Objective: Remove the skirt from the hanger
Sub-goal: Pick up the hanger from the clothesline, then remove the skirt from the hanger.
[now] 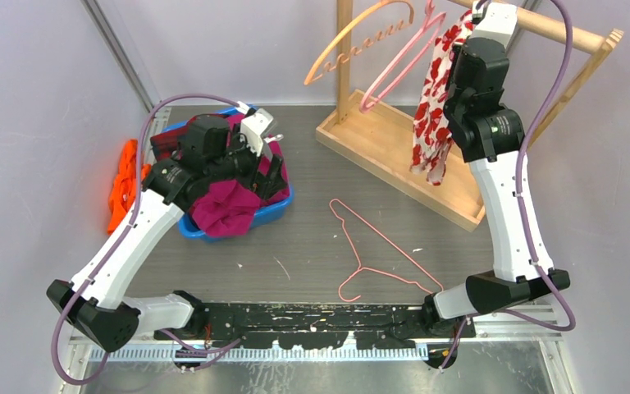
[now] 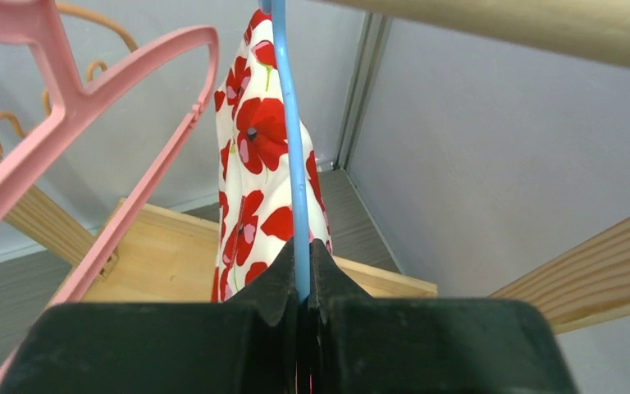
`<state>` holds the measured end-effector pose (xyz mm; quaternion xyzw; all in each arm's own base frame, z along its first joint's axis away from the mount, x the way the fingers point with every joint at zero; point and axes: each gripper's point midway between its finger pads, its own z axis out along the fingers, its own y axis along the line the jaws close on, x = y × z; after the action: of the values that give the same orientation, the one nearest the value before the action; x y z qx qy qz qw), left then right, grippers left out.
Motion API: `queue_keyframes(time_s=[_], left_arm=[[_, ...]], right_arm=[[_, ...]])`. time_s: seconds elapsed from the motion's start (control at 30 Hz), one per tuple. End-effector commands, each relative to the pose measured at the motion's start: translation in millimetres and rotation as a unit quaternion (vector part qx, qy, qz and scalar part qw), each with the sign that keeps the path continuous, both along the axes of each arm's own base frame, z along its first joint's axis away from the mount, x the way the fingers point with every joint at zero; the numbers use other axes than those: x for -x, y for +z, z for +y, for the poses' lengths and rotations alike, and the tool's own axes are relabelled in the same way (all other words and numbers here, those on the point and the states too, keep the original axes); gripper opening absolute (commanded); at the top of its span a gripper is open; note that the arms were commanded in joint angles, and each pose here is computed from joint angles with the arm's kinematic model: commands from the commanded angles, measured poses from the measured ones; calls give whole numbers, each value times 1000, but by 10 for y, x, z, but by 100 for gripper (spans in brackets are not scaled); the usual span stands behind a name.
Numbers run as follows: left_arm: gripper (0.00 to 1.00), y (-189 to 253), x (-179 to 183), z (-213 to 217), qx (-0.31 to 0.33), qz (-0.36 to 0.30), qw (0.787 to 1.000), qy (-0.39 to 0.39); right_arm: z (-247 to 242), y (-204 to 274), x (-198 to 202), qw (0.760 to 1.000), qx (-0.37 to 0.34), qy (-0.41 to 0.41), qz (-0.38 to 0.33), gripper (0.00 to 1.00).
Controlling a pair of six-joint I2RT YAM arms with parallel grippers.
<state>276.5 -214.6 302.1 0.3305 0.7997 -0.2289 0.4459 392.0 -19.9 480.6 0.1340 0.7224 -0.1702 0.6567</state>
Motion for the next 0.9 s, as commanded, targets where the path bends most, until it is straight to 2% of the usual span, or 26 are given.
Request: queue_keyframes(time_s=[0.0, 0.2, 0.5, 0.73, 0.87], left_arm=[[100, 183, -55, -24, 7, -30, 1000, -5], [100, 120, -74, -58, 7, -21, 1000, -9], [100, 27, -89, -73, 0, -7, 1000, -11], [100, -33, -186, -160, 2, 6, 1000, -14], [100, 16, -193, -269, 22, 14, 999, -27]], right_arm=[[-113, 742, 277, 992, -29, -14, -121, 1], [-73, 405, 440, 995, -58, 1, -85, 1], [182, -448, 851, 993, -99, 61, 35, 1], [519, -740, 1207, 977, -119, 149, 99, 1], [800, -867, 1378, 953, -169, 211, 136, 1]])
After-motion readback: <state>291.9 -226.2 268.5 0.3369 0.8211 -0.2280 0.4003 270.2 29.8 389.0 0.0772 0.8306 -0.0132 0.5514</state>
